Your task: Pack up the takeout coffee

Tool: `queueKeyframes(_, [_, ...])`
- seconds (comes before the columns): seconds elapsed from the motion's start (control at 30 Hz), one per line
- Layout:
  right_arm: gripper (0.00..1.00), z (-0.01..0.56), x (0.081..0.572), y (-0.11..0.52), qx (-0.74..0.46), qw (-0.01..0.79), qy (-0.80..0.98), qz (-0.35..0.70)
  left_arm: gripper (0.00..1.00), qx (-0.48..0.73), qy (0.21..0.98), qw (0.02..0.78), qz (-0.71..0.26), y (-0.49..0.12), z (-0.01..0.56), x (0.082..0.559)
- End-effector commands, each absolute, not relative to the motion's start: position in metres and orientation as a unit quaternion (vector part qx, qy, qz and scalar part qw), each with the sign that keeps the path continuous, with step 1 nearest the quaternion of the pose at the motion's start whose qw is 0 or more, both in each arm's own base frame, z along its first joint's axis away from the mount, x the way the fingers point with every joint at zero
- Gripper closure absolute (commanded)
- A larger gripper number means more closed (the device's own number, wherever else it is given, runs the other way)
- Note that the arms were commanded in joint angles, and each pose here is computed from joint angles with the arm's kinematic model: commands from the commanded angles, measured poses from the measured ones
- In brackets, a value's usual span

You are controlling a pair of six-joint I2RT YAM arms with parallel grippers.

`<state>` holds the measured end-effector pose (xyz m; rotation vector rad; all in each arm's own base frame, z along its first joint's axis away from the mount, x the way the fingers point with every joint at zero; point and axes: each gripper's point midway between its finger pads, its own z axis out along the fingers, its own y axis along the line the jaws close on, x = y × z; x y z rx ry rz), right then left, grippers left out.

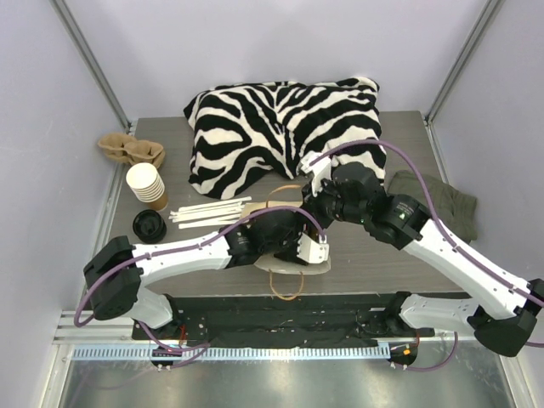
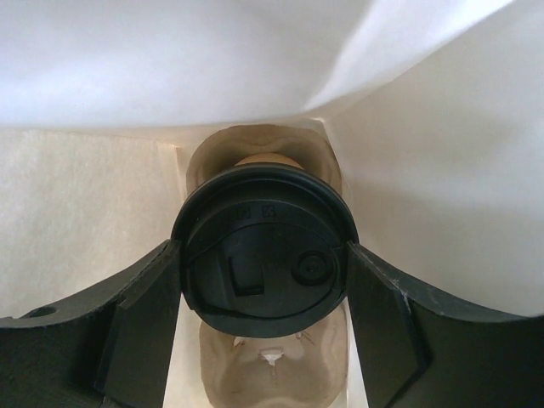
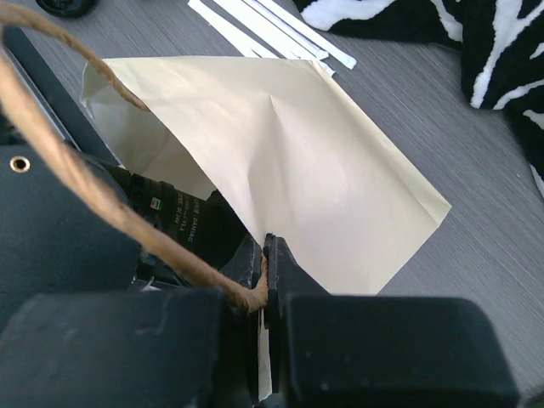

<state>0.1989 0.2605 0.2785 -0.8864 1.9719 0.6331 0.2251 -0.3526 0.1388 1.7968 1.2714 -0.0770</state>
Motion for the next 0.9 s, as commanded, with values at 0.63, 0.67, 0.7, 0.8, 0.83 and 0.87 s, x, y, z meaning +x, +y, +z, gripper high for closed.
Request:
queueKeyframes(0.63, [0.99, 0.282, 0.253, 0.273, -0.278, 0.261, 0.847, 0.369, 0.8, 0.729, 0.6, 0.304, -0.122, -0.335, 0.109, 0.262])
queueKeyframes(0.67, [0.99, 0.278, 0.258, 0.273, -0.275, 0.256, 0.851, 0.367, 0.79, 0.727, 0.603, 0.303, -0.123, -0.332, 0.109, 0.268])
queueKeyframes(0.7, [0.99, 0.281, 0.261, 0.273, -0.277, 0.259, 0.85, 0.366, 0.78, 0.728, 0.608, 0.289, -0.128, -0.33, 0.101, 0.27])
queueKeyframes(0.8, [0.99, 0.278, 0.274, 0.271, -0.27, 0.254, 0.856, 0.359, 0.77, 0.732, 0.607, 0.275, -0.141, -0.328, 0.098, 0.278])
queueKeyframes(0.83, [0.99, 0.277, 0.276, 0.27, -0.268, 0.252, 0.858, 0.359, 0.76, 0.73, 0.607, 0.278, -0.143, -0.33, 0.101, 0.282])
queueKeyframes(0.87, [0.99, 0.278, 0.278, 0.27, -0.269, 0.254, 0.857, 0.358, 0.76, 0.729, 0.61, 0.274, -0.144, -0.327, 0.099, 0.285])
